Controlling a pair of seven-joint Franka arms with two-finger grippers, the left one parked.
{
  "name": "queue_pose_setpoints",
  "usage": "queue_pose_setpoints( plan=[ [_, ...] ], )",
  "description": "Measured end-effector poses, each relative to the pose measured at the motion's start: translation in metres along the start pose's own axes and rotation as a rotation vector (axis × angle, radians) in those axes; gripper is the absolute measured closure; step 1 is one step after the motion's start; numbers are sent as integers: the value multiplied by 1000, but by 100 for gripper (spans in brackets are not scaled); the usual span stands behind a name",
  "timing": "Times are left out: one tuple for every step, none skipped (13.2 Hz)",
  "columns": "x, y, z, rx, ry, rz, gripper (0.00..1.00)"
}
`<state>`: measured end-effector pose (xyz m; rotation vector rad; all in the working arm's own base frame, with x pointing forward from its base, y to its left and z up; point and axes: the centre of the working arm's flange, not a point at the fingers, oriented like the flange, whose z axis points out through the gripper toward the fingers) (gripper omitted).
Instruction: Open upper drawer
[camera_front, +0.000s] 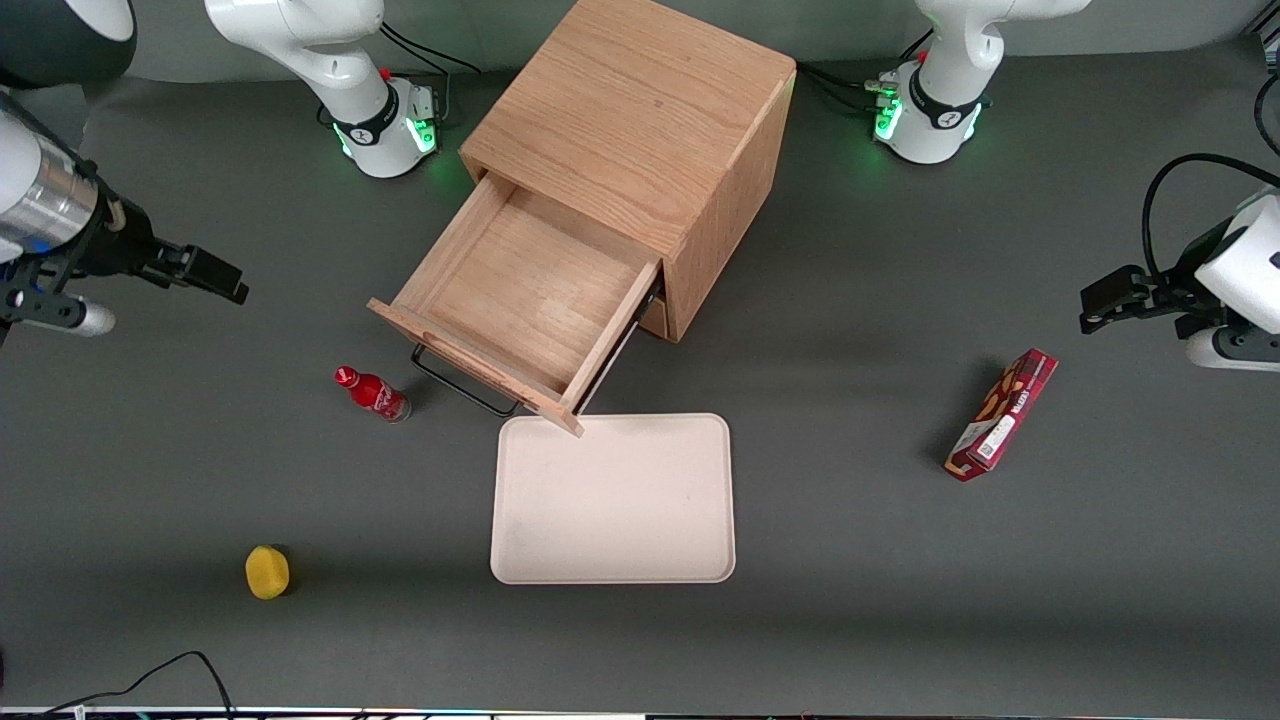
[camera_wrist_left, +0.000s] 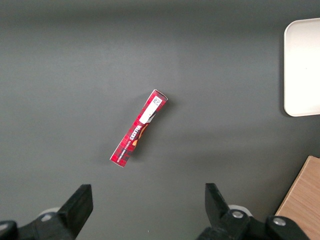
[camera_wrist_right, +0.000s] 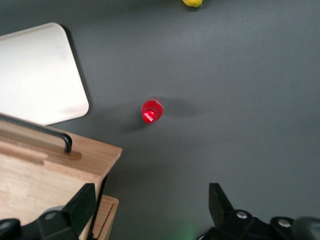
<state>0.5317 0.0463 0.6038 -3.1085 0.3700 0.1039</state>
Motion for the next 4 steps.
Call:
queue_pose_setpoints(
  plan=[
    [-4, 3, -2, 0, 2, -6, 0],
    [-6, 6, -3, 1, 5, -5, 0],
    [-6, 8, -4, 2, 9, -2, 0],
    [-5, 9, -5, 5, 15, 0, 0]
  ],
)
